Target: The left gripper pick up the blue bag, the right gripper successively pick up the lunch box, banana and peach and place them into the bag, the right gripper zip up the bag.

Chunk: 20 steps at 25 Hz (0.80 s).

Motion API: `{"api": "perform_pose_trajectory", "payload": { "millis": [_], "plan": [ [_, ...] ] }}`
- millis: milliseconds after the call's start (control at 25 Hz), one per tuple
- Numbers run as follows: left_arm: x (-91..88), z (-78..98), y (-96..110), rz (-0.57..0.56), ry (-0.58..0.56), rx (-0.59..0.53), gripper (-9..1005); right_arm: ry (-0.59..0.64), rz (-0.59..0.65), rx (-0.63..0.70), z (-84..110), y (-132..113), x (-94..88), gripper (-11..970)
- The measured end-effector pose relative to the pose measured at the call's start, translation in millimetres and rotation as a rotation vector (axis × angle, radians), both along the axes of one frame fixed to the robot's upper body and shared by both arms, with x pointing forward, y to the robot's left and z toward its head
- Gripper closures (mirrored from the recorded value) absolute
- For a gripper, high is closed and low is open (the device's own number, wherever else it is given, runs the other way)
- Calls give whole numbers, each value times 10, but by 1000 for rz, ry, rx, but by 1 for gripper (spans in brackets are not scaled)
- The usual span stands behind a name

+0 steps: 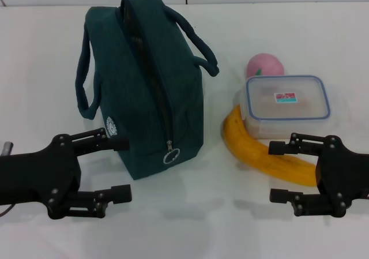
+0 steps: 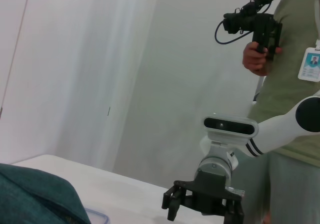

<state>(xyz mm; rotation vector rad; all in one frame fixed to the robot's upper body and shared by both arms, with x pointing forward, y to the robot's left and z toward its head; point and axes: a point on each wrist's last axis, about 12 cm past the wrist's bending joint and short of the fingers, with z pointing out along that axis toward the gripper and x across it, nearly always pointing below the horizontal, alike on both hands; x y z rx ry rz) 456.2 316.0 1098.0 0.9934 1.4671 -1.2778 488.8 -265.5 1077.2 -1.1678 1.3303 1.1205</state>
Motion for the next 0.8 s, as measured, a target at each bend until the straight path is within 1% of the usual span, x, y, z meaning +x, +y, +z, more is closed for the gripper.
{"api": "perform_pose_trajectory", "payload": {
  "millis": [320,560,680,800],
  "plan": [
    [6,10,13,9,-5,-4,125,5,-8,1,-13,-1,-8,227],
    [24,43,91,83,-25,-33,128,6,-25,0,-21,-15,-6,232],
    [82,102,190,165,-16,-54,129,3,-30,3,-16,-18,2,234],
    [220,168,383,339,53,-72,130,1,-32,1,-13,-14,14,237]
  ]
}}
